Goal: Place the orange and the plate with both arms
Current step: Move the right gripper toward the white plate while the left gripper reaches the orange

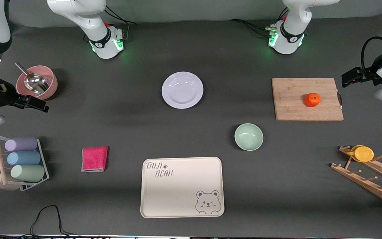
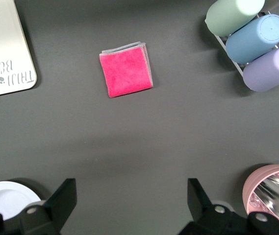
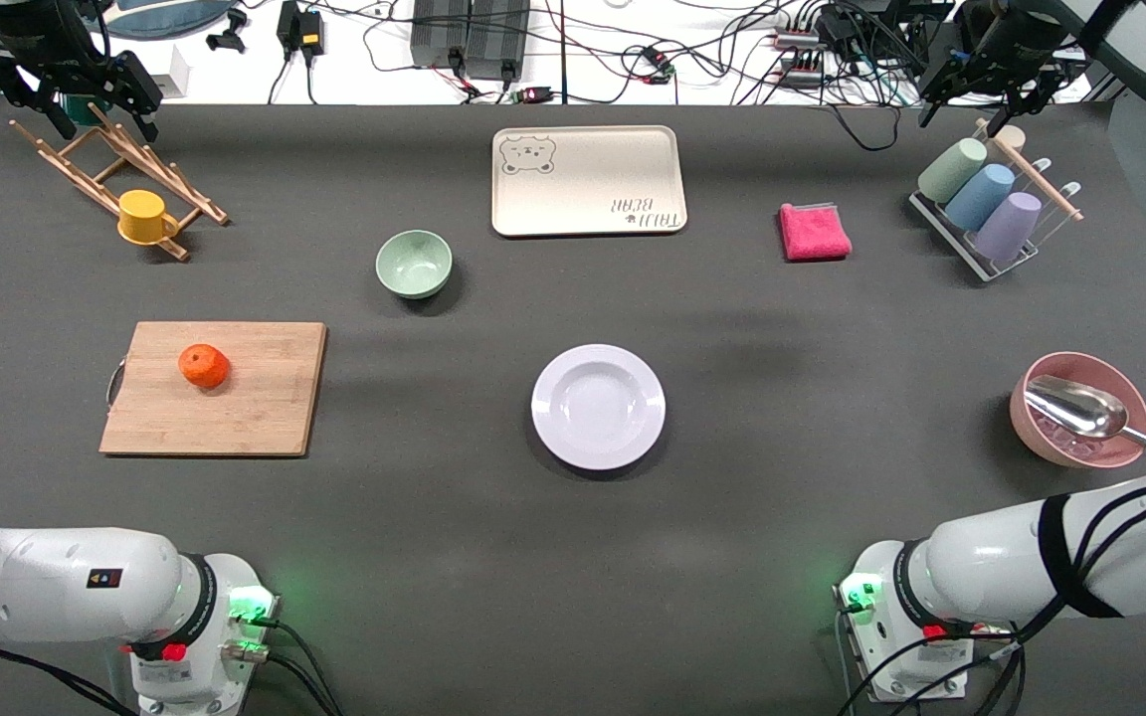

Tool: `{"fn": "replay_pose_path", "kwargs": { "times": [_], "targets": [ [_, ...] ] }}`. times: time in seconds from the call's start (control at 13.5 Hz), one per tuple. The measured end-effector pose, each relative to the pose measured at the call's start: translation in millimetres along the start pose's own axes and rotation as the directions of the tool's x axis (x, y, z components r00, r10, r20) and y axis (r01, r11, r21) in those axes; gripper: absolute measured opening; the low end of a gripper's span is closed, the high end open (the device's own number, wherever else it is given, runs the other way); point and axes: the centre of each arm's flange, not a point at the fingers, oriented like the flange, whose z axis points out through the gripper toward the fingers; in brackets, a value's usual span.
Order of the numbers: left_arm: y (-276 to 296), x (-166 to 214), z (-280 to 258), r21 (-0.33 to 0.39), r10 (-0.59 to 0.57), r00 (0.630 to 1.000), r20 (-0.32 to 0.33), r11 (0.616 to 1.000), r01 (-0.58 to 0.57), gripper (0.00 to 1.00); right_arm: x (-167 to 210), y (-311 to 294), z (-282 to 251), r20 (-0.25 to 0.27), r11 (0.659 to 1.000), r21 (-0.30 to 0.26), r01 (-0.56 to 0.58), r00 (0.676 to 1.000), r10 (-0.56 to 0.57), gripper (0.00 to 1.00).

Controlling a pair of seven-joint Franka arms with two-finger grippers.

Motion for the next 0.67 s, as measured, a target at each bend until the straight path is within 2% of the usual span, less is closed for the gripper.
{"fn": "replay_pose_path", "kwargs": {
  "times": [0.45, 0.67],
  "targets": [
    [-3.0, -0.8, -0.8, -0.001, -0.007, 1.000, 0.005, 1.000, 0.007, 1.00, 0.0, 8.0, -1.3, 0.001, 0.999, 0.028, -0.020, 1.000, 0.020, 1.00],
    [-4.6, -2.6, -2.4, -0.001, -0.010, 1.000, 0.014, 1.000, 0.010, 1.00, -2.7, 0.1, 5.9, 0.027, 0.998, 0.060, -0.011, 1.000, 0.009, 1.00]
  ]
}}
